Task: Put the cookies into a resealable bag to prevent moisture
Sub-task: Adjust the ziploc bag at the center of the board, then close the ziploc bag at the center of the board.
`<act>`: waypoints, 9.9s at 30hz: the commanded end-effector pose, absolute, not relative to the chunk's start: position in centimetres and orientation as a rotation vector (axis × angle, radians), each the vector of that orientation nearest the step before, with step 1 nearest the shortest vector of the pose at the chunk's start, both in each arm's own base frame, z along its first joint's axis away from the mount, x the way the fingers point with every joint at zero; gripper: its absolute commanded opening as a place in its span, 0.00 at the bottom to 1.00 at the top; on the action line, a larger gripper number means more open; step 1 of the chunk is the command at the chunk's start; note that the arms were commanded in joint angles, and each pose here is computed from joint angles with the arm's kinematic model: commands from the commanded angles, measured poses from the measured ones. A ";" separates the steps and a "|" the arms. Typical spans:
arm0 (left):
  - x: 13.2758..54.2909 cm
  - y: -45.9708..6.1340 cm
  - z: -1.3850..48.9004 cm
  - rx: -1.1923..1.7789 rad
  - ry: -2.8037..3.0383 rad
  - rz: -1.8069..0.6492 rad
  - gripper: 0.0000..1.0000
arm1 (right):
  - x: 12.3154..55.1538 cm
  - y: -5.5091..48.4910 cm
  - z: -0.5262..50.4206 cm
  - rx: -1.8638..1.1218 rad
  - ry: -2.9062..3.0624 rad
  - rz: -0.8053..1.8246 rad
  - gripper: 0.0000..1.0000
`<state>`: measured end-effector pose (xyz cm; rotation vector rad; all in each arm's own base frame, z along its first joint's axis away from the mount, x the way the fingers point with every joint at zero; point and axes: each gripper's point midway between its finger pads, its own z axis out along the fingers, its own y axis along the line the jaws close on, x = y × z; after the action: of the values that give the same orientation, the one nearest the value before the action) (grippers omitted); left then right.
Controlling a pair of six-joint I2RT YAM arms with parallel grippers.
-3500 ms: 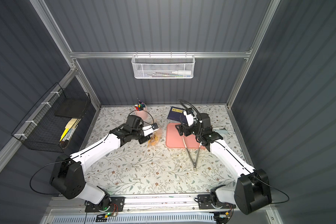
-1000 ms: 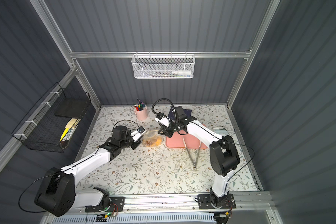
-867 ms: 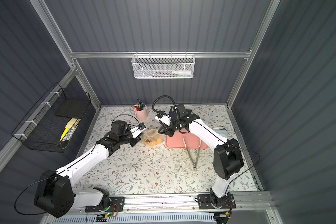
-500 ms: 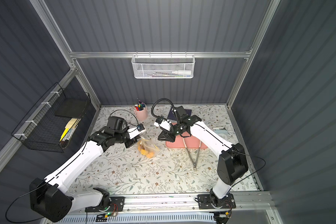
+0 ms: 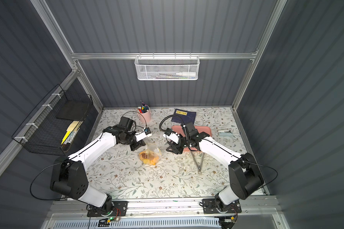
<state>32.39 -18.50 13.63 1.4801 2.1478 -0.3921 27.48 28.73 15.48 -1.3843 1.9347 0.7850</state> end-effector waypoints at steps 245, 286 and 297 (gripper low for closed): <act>30.9 -19.6 15.5 1.480 1.969 -0.622 0.14 | 30.6 35.2 16.4 -1.419 1.868 0.907 0.00; 31.6 -20.4 17.0 1.336 1.851 -0.738 0.39 | 30.9 37.2 16.9 -1.359 1.857 0.941 0.00; 32.0 -21.8 17.8 1.286 1.774 -0.871 0.00 | 30.6 37.1 16.3 -1.377 1.890 0.963 0.00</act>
<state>31.89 -21.35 16.89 1.2952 1.8205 -0.8114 30.81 36.78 16.20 -1.3498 1.8931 0.9382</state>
